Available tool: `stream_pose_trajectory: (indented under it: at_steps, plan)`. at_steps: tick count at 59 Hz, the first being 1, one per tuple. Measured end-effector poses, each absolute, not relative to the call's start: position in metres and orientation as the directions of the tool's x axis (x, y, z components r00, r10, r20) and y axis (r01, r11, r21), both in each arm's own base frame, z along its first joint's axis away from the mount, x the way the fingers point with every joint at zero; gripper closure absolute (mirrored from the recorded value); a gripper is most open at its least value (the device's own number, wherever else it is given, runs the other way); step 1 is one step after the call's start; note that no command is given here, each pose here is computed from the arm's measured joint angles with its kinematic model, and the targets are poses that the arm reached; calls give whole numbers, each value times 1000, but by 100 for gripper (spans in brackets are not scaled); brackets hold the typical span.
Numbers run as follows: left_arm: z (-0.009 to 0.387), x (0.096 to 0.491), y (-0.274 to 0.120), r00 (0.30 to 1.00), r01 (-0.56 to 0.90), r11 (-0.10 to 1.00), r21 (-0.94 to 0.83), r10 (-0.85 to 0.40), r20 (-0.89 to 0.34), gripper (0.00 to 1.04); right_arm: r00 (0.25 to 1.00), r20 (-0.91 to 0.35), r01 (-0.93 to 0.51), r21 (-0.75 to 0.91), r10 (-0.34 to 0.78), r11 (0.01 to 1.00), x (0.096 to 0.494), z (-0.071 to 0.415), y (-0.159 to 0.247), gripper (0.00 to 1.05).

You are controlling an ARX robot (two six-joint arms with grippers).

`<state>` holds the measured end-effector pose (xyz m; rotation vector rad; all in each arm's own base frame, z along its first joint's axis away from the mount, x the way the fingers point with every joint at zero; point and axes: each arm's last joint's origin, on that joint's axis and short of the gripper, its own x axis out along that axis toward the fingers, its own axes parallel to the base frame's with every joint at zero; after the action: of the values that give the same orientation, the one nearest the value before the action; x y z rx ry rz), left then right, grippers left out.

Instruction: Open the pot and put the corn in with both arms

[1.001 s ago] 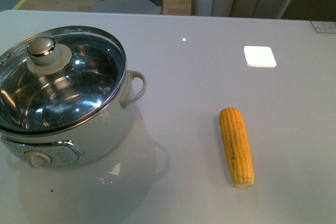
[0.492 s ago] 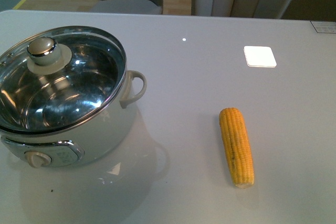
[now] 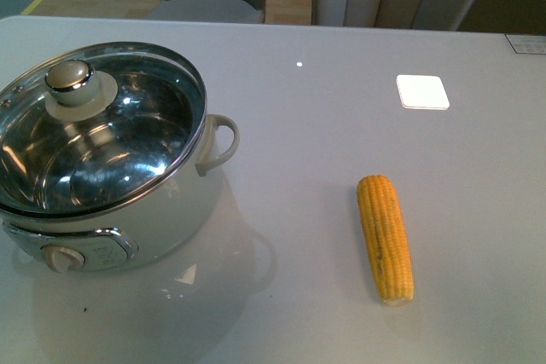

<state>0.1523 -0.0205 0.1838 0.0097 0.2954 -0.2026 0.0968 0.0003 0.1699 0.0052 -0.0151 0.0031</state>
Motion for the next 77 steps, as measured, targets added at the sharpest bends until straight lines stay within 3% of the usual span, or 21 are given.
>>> stream_pose_trajectory:
  at_steps: [22,46,77]
  plan:
    - [128,258,-32,922,118,993,27,-99,-373,7,1000,15,-3,5,3,1000,97,170,0,9]
    - [92,288,-38,903,134,987,87,-85,-421,7,1000,15,-3,5,3,1000,97,170,0,9]
    - [74,312,-47,903,128,988,92,-77,-422,7,1000,15,-3,5,3,1000,97,170,0,9]
